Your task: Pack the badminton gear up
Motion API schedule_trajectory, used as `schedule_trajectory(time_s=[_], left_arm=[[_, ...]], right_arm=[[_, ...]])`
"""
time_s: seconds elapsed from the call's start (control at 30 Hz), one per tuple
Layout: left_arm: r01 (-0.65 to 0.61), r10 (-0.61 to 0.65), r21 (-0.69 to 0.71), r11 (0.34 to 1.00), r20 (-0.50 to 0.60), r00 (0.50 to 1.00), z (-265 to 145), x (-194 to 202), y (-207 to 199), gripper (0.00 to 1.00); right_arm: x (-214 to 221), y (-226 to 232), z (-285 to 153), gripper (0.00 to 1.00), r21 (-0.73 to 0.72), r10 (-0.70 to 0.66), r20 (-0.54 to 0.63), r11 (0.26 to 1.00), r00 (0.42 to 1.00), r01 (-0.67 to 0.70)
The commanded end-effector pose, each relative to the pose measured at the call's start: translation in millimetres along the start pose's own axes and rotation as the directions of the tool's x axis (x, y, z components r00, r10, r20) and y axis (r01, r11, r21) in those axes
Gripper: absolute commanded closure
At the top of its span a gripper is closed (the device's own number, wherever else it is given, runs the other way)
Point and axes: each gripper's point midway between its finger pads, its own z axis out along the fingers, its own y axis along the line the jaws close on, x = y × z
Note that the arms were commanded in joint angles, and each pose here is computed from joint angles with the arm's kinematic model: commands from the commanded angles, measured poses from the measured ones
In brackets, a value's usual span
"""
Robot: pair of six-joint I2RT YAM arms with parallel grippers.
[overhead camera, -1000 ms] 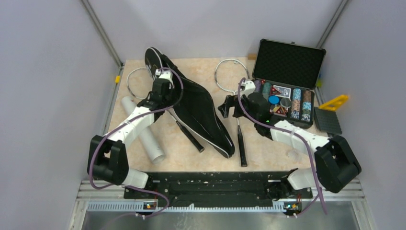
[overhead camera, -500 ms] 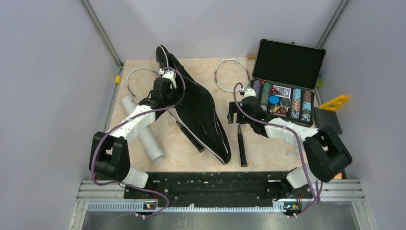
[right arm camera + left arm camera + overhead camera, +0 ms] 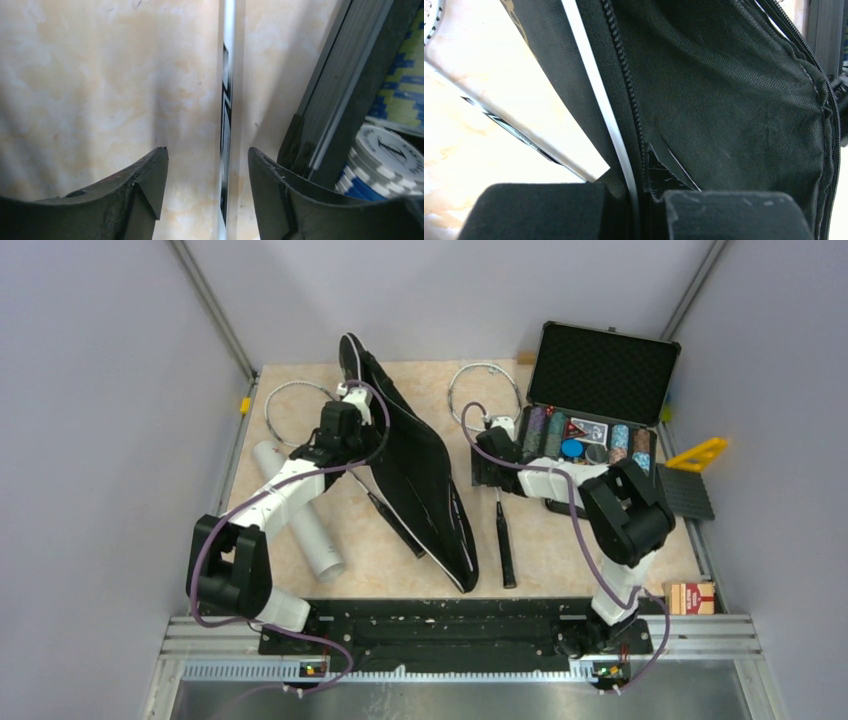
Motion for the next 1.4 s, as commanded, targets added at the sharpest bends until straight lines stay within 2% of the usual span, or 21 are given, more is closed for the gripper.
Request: schedule_trajectory(time_s=[0.0,0.1,0.33,0.47,0.57,0.67,0.77,0.83,1.0,1.2,1.33,1.37], left_arm=[[-0.023,0.016,0.067,0.997,0.094,0.995,-8,-30,-16,1.0],[-0.019,0.012,0.083,0.996,0.089,0.996,-7,-30,-19,1.0],[0.007,-0.015,0.099,0.995,0.088,0.996,-2,-32,-23,1.0],[0.015,-0.021,0.079,0.997,0.081,0.997,0,-32,-19,1.0],[0.013,-0.018,0.057,0.998,0.088,0.996,1,-36,-16,1.0],[-0.007,0.004,0.029,1.0,0.099,0.995,4,-43,-12,1.0],[-0.025,0.026,-0.015,1.0,0.095,0.995,11,-52,-6,1.0],[-0.034,0.036,-0.035,0.999,0.08,0.996,17,-58,-4,1.0],[-0.055,0.059,-0.056,0.997,0.071,0.996,28,-76,-3,1.0],[-0.063,0.068,-0.082,0.995,0.049,0.997,40,-93,4,1.0],[-0.081,0.086,-0.115,0.99,0.033,0.996,48,-102,18,1.0],[-0.072,0.081,-0.184,0.98,0.04,0.996,47,-108,33,1.0]], right_arm=[[-22,-7,13,0.42,0.08,0.023,0.035,0.997,0.999,-0.025],[-25,-11,22,0.47,0.111,0.039,0.059,0.993,0.997,-0.045],[-12,-20,41,0.52,0.133,0.061,0.031,0.989,0.998,-0.065],[-2,-24,52,0.65,0.141,0.077,0.002,0.987,0.997,-0.077],[-3,-30,52,0.84,0.164,0.06,0.006,0.985,0.998,-0.06],[-28,-29,42,1.0,0.152,0.005,0.055,0.988,0.998,-0.013],[-66,-25,20,1.0,0.129,-0.055,0.143,0.991,0.988,0.036],[-99,-24,-5,1.0,0.11,-0.077,0.25,0.993,0.965,0.05],[-144,-28,-57,1.0,0.103,-0.124,0.396,0.991,0.91,0.09],[-158,-28,-104,1.0,0.133,-0.182,0.474,0.982,0.862,0.134],[-152,-19,-128,1.0,0.196,-0.334,0.473,0.942,0.815,0.273],[-148,-15,-132,1.0,0.207,-0.373,0.463,0.927,0.804,0.312]])
